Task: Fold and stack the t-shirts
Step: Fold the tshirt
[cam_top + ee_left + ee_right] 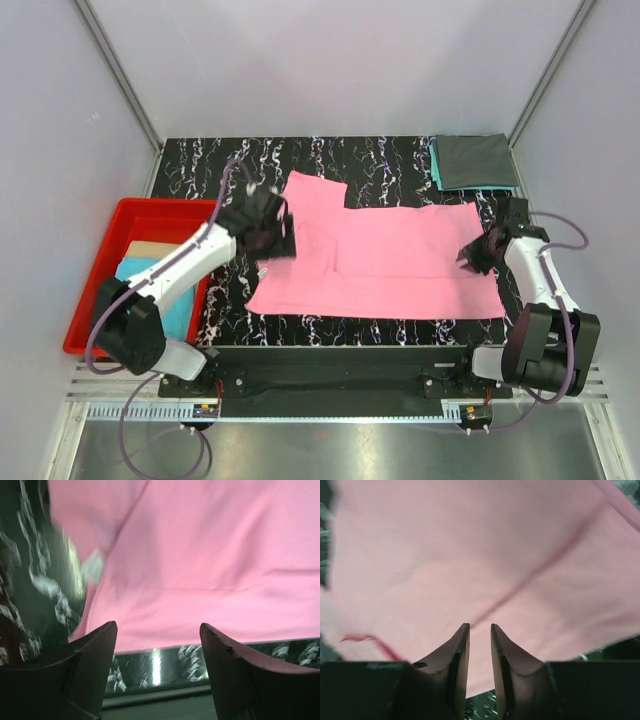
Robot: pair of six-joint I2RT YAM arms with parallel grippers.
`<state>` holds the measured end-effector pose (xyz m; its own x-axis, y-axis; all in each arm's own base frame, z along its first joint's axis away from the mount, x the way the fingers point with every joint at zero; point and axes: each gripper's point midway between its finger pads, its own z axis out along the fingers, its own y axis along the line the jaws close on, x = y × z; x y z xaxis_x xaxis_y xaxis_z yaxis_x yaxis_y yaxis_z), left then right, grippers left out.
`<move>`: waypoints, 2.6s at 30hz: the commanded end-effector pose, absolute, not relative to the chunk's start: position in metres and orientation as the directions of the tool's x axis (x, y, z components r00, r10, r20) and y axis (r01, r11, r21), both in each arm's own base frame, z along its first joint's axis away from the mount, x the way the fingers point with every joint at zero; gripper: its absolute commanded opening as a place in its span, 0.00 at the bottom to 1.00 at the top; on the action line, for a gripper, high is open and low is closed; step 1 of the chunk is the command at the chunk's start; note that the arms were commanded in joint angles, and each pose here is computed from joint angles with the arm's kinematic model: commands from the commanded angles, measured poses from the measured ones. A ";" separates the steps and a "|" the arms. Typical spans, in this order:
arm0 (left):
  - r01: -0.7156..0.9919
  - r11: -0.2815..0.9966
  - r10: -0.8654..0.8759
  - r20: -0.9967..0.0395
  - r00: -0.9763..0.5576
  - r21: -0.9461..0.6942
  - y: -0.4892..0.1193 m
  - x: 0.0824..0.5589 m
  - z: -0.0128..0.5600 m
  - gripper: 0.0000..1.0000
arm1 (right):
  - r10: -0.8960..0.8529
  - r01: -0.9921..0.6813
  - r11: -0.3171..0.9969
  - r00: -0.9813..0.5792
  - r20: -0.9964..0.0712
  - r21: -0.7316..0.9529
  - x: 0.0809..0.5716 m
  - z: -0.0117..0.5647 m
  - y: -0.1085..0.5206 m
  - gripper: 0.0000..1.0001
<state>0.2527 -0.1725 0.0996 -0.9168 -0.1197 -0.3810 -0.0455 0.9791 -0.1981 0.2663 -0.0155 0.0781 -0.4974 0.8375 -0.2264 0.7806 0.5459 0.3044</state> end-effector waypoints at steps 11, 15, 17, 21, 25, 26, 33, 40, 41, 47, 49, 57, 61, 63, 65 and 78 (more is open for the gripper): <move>0.155 0.956 -0.028 -0.603 -0.797 -0.249 -0.166 0.473 0.184 0.72 | 0.534 0.333 0.826 -0.720 -0.444 0.454 0.413 0.139 -0.025 0.56; 0.181 0.951 -0.022 -0.636 -0.771 -0.253 -0.169 0.517 0.161 0.69 | 0.549 0.321 0.817 -0.686 -0.476 0.479 0.438 0.147 -0.043 0.59; 0.188 0.941 -0.033 -0.633 -0.774 -0.280 -0.171 0.538 0.145 0.67 | 0.546 0.308 0.816 -0.688 -0.478 0.489 0.443 0.150 -0.047 0.58; 0.148 0.936 -0.094 -0.630 -0.771 -0.321 -0.168 0.574 0.116 0.63 | 0.499 0.202 0.826 -0.698 -0.514 0.527 0.450 0.171 -0.038 0.54; 0.122 0.906 -0.183 -0.637 -0.749 -0.404 -0.169 0.607 0.096 0.60 | 0.475 0.222 0.856 -0.694 -0.541 0.467 0.455 0.159 -0.055 0.50; 0.126 0.898 -0.197 -0.642 -0.741 -0.421 -0.169 0.612 0.097 0.60 | 0.484 0.253 0.860 -0.679 -0.553 0.442 0.457 0.157 -0.067 0.50; 0.138 0.865 -0.258 -0.665 -0.701 -0.482 -0.178 0.634 0.086 0.61 | 0.556 0.279 0.786 -0.707 -0.436 0.551 0.473 0.114 -0.103 0.52; 0.172 0.822 -0.268 -0.635 -0.725 -0.544 -0.194 0.634 0.069 0.55 | 0.477 0.206 0.813 -0.772 -0.421 0.544 0.486 0.077 -0.108 0.53; 0.183 0.812 -0.267 -0.632 -0.727 -0.554 -0.196 0.634 0.069 0.54 | 0.465 0.179 0.812 -0.774 -0.430 0.555 0.492 0.082 -0.108 0.53; 0.236 0.789 -0.243 -0.641 -0.728 -0.567 -0.203 0.631 0.064 0.51 | 0.427 0.172 0.828 -0.810 -0.402 0.533 0.500 0.058 -0.115 0.53; 0.261 0.778 -0.236 -0.650 -0.722 -0.572 -0.207 0.630 0.065 0.51 | 0.407 0.165 0.840 -0.821 -0.400 0.517 0.498 0.049 -0.117 0.53; 0.263 0.783 -0.242 -0.665 -0.706 -0.564 -0.206 0.633 0.068 0.45 | 0.390 0.152 0.835 -0.841 -0.376 0.528 0.496 0.034 -0.115 0.52; 0.242 0.809 -0.242 -0.679 -0.693 -0.535 -0.200 0.638 0.072 0.47 | 0.383 0.165 0.848 -0.848 -0.366 0.504 0.493 0.027 -0.119 0.52; 0.253 0.825 -0.223 -0.703 -0.675 -0.505 -0.196 0.638 0.083 0.54 | 0.379 0.160 0.847 -0.850 -0.366 0.507 0.494 0.026 -0.118 0.52; 0.252 0.849 -0.206 -0.730 -0.651 -0.464 -0.189 0.640 0.086 0.56 | 0.377 0.145 0.840 -0.849 -0.371 0.522 0.496 0.028 -0.116 0.53; 0.168 0.838 -0.269 -0.661 -0.700 -0.519 -0.193 0.639 0.063 0.50 | 0.380 0.131 0.832 -0.842 -0.382 0.539 0.495 0.034 -0.112 0.51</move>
<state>0.6296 -0.1843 0.0368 -0.7331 -0.2434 -0.6351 0.1418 0.8586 -0.4927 0.4907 -0.1135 0.0263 -0.8465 0.4002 -0.3510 0.1727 0.8302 0.5301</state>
